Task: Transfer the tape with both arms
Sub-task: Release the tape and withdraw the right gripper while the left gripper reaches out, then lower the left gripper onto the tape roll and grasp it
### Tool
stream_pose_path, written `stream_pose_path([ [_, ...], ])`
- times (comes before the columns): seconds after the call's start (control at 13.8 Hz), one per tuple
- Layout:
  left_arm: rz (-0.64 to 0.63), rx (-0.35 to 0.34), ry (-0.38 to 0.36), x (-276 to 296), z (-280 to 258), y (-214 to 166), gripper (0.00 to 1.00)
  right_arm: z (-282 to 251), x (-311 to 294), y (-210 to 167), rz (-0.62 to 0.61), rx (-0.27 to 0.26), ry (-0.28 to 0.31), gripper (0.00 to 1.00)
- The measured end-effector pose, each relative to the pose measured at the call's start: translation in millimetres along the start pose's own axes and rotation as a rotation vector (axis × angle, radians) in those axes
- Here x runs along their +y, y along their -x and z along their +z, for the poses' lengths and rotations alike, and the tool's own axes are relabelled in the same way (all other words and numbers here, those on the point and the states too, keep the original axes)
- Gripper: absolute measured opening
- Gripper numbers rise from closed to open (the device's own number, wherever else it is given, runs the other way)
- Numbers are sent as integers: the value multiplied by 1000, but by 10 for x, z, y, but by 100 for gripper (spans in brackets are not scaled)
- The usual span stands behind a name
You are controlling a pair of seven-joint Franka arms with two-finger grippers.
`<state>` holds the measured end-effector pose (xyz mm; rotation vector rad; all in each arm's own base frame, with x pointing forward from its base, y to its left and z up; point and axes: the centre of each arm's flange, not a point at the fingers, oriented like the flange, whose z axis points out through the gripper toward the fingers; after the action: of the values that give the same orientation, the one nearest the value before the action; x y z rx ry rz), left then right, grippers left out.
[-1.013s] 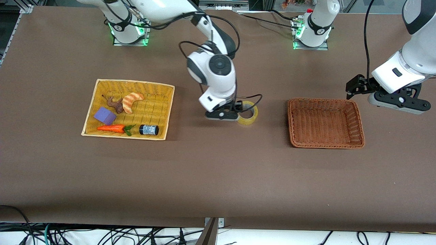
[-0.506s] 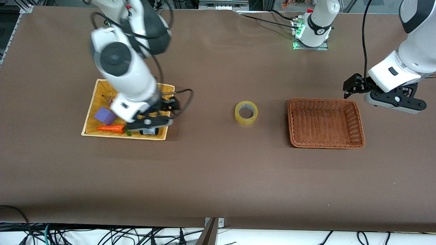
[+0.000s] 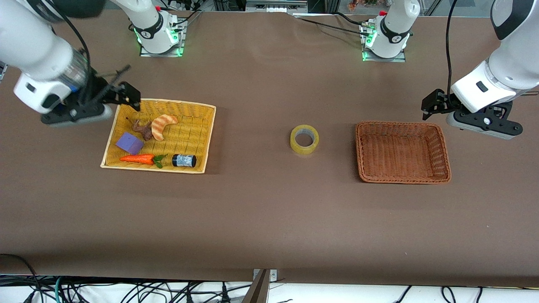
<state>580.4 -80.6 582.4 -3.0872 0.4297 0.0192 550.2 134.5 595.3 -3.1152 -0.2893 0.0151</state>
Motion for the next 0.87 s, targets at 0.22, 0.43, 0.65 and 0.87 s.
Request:
stream_pose_path([
  [0.22, 3, 0, 0, 14, -2, -2, 100, -66, 11, 120, -24, 3, 35, 100],
  [0.43, 25, -30, 6, 142, 32, 9, 100, 16, 73, 100, -15, -13, 37, 100],
  [0.65, 108, -132, 22, 600, 344, -53, 100, 47, 319, 80, 23, -19, 38, 100],
  [0.87, 210, -242, 38, 1234, 1041, -261, 100, 88, 488, 64, 48, -27, 37, 100],
])
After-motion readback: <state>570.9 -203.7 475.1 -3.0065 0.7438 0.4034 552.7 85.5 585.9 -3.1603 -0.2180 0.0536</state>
